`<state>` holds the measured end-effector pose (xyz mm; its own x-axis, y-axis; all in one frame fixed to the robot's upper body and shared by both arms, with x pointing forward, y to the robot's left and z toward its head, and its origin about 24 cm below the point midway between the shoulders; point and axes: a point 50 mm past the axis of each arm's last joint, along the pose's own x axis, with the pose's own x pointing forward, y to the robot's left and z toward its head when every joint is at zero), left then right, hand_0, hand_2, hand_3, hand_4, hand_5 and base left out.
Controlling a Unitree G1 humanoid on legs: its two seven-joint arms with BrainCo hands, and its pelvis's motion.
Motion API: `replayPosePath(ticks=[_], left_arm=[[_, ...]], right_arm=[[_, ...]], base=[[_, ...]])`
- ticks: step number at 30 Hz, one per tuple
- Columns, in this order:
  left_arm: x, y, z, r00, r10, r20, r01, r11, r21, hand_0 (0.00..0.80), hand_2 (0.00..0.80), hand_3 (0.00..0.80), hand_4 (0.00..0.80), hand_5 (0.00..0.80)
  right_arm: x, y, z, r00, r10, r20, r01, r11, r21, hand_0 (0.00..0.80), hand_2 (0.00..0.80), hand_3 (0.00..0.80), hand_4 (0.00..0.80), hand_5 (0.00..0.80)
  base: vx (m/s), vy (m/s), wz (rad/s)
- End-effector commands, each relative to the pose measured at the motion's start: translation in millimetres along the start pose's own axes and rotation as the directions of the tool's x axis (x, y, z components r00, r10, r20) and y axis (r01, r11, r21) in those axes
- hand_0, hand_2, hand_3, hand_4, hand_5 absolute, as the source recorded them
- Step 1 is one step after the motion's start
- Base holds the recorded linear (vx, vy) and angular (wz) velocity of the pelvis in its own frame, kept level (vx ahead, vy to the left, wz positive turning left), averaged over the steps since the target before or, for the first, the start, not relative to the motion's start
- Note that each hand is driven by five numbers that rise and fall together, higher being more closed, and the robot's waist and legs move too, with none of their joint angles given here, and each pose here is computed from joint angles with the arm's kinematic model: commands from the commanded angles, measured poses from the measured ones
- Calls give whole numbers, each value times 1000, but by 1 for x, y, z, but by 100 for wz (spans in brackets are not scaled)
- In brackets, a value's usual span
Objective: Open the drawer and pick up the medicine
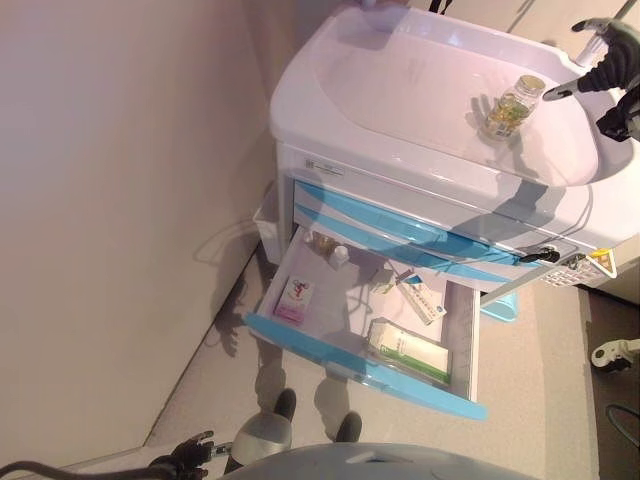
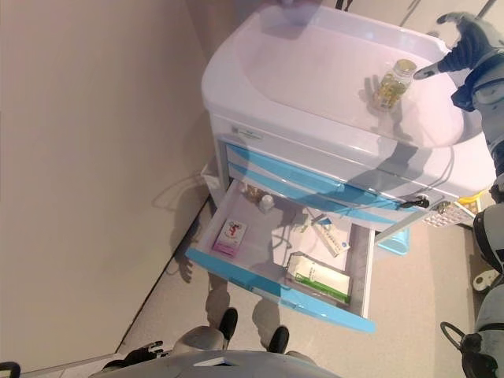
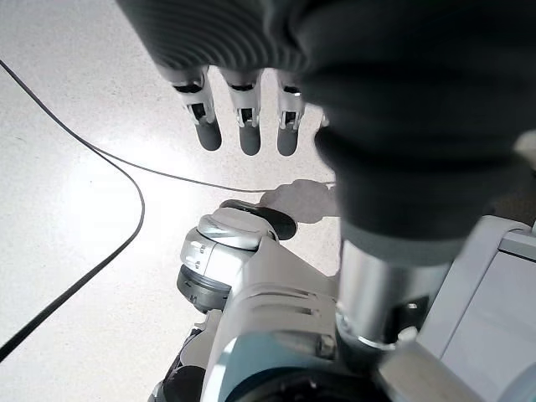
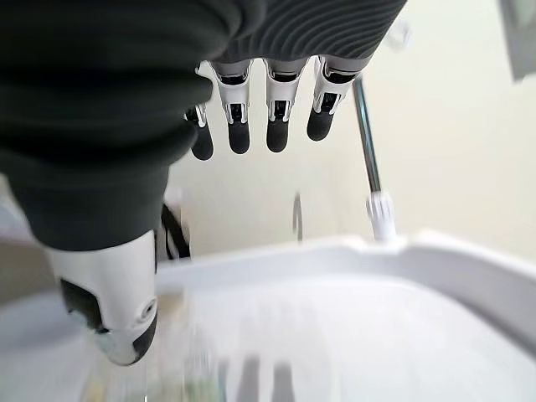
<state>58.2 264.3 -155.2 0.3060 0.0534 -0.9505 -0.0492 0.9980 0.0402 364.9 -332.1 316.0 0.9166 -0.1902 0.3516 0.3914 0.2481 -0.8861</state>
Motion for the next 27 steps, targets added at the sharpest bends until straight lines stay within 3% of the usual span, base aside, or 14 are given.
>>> replayPosePath(ticks=[1,8,17,23,25,27], left_arm=[[-2,2,-10,1000,-3,-31,4,999,37,0,0,0,0,0],[-2,3,-12,999,-7,-36,9,998,57,0,0,0,0,0],[-3,1,-16,998,-23,-60,29,995,94,0,0,0,0,0],[1,-6,-11,997,-44,-63,51,992,115,0,0,0,0,0],[3,-10,-8,997,-48,-61,55,991,118,0,0,0,0,0],[5,-18,-5,997,-53,-53,59,992,109,0,0,0,0,0]], right_arm=[[4,-38,28,966,-243,84,227,960,164,0,0,0,0,0],[-1,-50,31,948,-311,75,266,897,354,0,0,0,0,0],[-25,-49,-20,920,-377,-109,377,771,512,0,0,0,0,0],[-61,1,-59,866,-420,-272,489,597,636,0,0,0,0,0],[-78,36,-70,870,-372,-324,489,558,671,0,0,0,0,0],[-107,95,-75,895,-258,-364,445,572,689,0,0,0,0,0]], base=[[0,0,0],[-3,1,-4],[0,-13,-17],[-27,-12,-35],[-27,14,-47],[16,-1,-36]])
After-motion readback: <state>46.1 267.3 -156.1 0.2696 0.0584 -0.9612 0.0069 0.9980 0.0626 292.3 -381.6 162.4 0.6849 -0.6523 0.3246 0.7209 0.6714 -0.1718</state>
